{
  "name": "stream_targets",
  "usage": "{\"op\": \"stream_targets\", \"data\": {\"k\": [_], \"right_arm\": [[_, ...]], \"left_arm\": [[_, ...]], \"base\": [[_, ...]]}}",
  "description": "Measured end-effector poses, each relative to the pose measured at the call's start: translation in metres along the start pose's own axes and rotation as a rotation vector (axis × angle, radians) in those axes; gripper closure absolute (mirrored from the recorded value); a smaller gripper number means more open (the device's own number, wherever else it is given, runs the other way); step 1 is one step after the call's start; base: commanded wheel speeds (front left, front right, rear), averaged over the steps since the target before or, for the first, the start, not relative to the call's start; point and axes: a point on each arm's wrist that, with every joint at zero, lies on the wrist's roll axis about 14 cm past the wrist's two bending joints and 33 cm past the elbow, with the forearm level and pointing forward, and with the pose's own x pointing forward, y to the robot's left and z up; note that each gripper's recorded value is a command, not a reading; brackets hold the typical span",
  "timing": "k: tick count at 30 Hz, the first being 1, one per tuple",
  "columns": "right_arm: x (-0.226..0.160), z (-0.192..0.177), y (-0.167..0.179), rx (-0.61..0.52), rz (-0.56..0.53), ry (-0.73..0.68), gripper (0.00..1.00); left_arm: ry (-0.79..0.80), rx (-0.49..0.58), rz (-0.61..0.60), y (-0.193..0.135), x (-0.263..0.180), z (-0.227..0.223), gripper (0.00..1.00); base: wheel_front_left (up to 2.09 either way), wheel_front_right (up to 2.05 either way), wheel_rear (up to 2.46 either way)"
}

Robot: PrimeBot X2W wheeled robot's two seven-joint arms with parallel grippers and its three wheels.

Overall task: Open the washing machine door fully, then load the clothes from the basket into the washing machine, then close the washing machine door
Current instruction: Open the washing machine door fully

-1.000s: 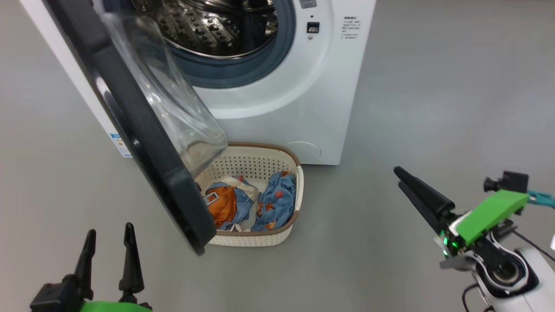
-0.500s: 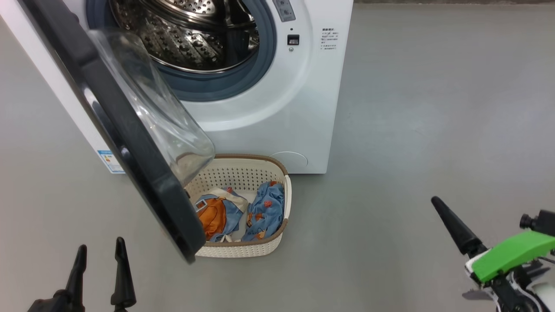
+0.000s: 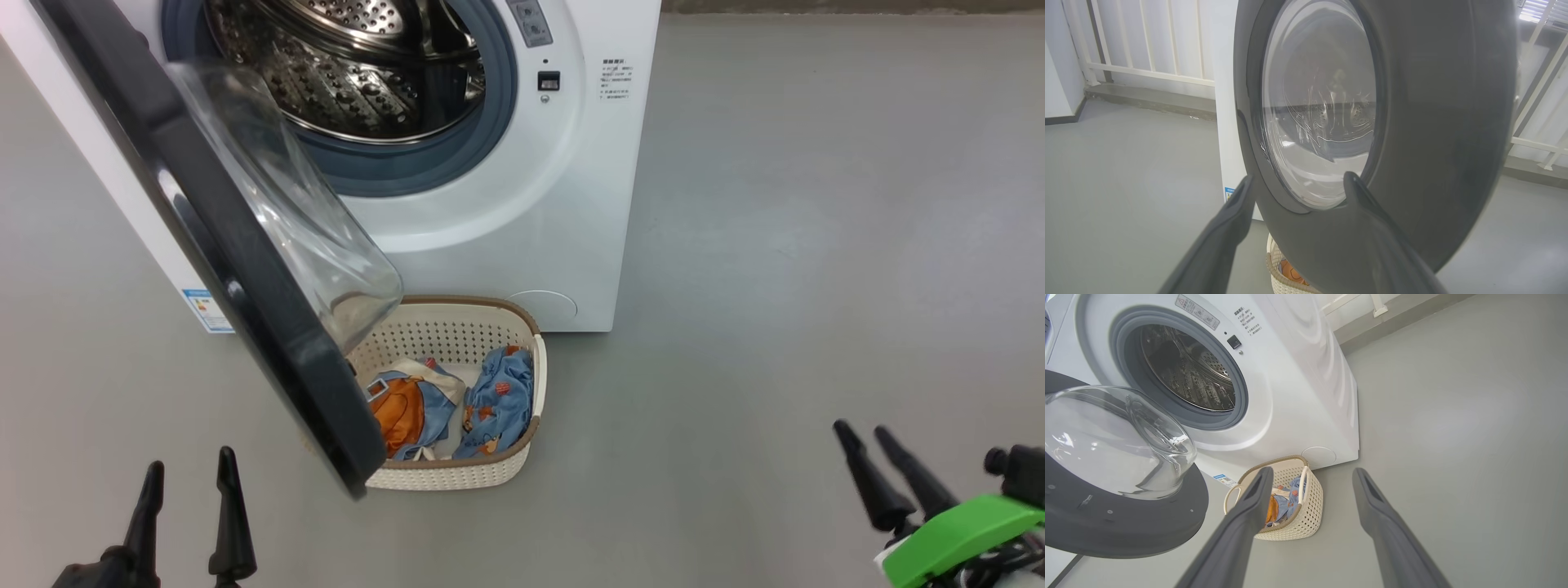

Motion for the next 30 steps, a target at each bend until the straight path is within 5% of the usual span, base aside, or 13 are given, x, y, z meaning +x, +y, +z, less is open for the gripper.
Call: {"op": "stream_targets", "data": {"k": [7,16,30], "right_arm": [[0.004,0.032,0.001,-0.164,0.0,-0.118,0.0],[-0.006,0.018,-0.002,-0.362,-0.027,-0.114,0.0],[-0.011,0.01,-0.007,-0.456,-0.064,-0.107,0.0]], "left_arm": [[-0.008,0.0,-0.003,-0.001,0.0,0.003,0.0],[-0.01,0.0,-0.004,-0.001,0.001,0.003,0.0],[0.005,0.002,0.005,0.002,0.002,-0.002,0.0]], "base": [[0.0,0.0,0.0],[0.0,0.0,0.0],[0.0,0.0,0.0]]}}
